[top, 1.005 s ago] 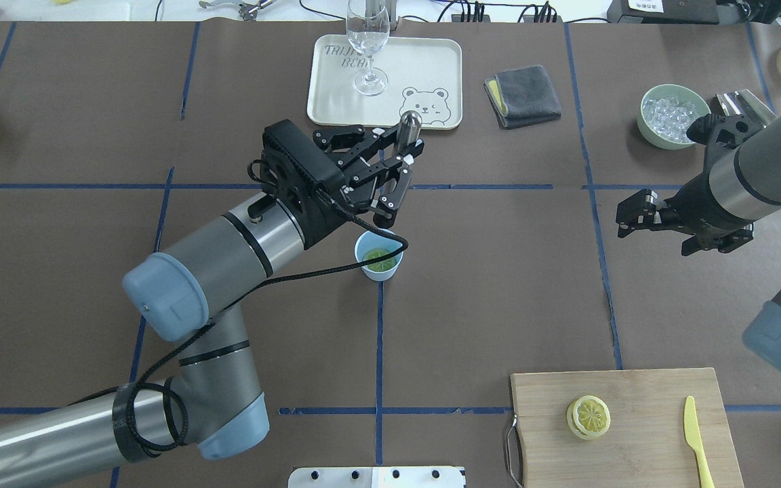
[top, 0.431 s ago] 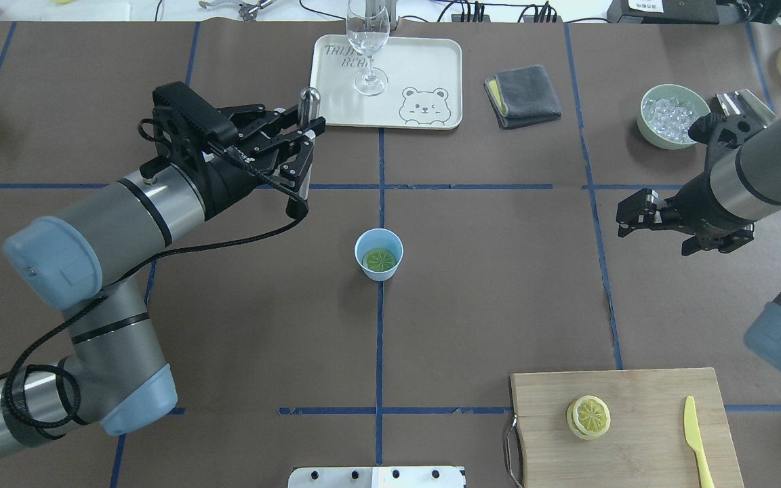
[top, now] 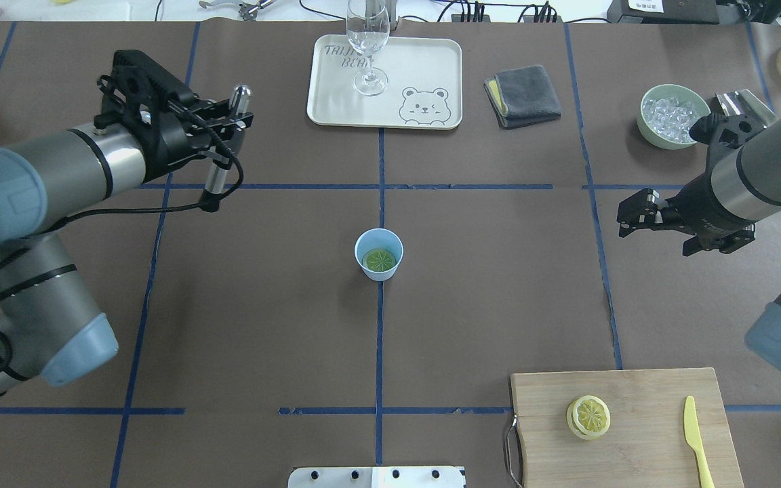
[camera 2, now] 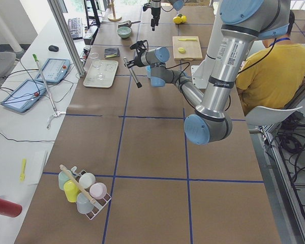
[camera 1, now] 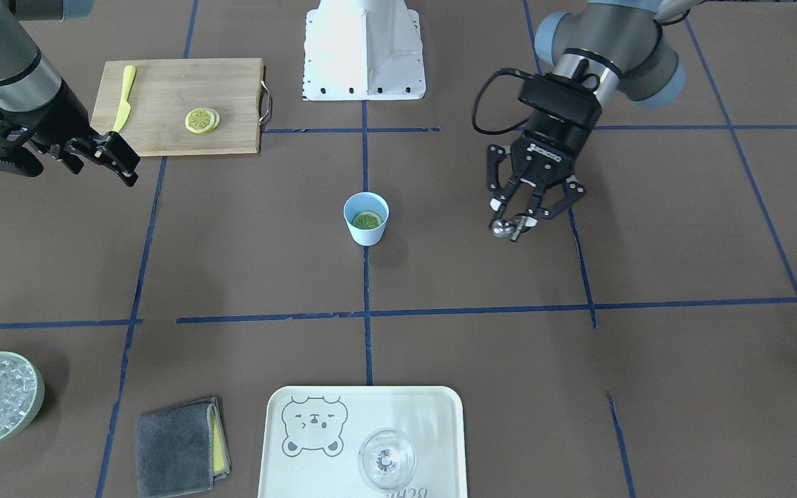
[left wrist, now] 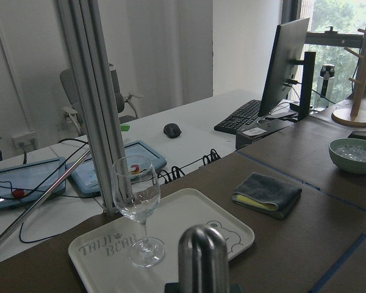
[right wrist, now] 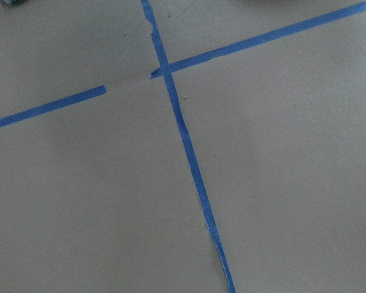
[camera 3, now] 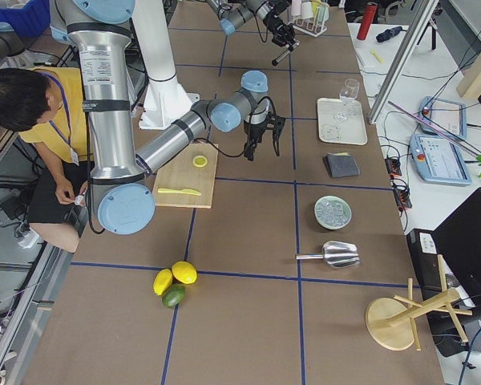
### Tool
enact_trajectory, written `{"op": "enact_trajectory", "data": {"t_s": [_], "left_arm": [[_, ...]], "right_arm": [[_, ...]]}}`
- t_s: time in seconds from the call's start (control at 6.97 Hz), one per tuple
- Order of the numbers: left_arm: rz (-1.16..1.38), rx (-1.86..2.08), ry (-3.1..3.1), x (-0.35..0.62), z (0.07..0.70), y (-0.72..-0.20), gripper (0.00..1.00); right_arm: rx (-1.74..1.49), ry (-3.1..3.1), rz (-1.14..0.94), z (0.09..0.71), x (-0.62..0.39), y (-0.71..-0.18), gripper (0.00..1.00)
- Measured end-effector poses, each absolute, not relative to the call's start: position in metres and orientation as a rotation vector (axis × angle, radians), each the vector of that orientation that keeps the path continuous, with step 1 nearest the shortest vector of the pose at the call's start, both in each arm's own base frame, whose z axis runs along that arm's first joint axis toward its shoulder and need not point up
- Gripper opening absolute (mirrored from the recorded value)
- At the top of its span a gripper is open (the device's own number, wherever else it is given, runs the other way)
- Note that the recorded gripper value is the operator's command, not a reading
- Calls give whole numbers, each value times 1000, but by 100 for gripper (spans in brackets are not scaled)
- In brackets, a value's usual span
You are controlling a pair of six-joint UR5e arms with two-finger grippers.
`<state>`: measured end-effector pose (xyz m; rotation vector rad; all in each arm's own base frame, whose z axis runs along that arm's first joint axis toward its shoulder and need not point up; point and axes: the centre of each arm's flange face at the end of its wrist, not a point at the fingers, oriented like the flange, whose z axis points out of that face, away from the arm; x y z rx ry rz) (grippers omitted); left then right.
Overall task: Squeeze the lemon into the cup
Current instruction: 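Lift the muddler out of the cup and carry it back, then lower the muddler onto the table and open the left gripper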
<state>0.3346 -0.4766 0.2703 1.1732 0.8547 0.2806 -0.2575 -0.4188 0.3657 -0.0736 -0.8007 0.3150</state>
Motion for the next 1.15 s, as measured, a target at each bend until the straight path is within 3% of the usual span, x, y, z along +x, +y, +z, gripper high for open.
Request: {"op": "enact_trajectory", "data": {"t_s": [0.57, 1.15], "left_arm": [[390, 748, 758, 220, 372, -522, 0], [47, 300, 780, 225, 433, -534, 0]], "right_arm": [[-75, -797, 317, 367, -257, -419, 100], [-73, -796, 318, 368, -257, -418, 100]]}}
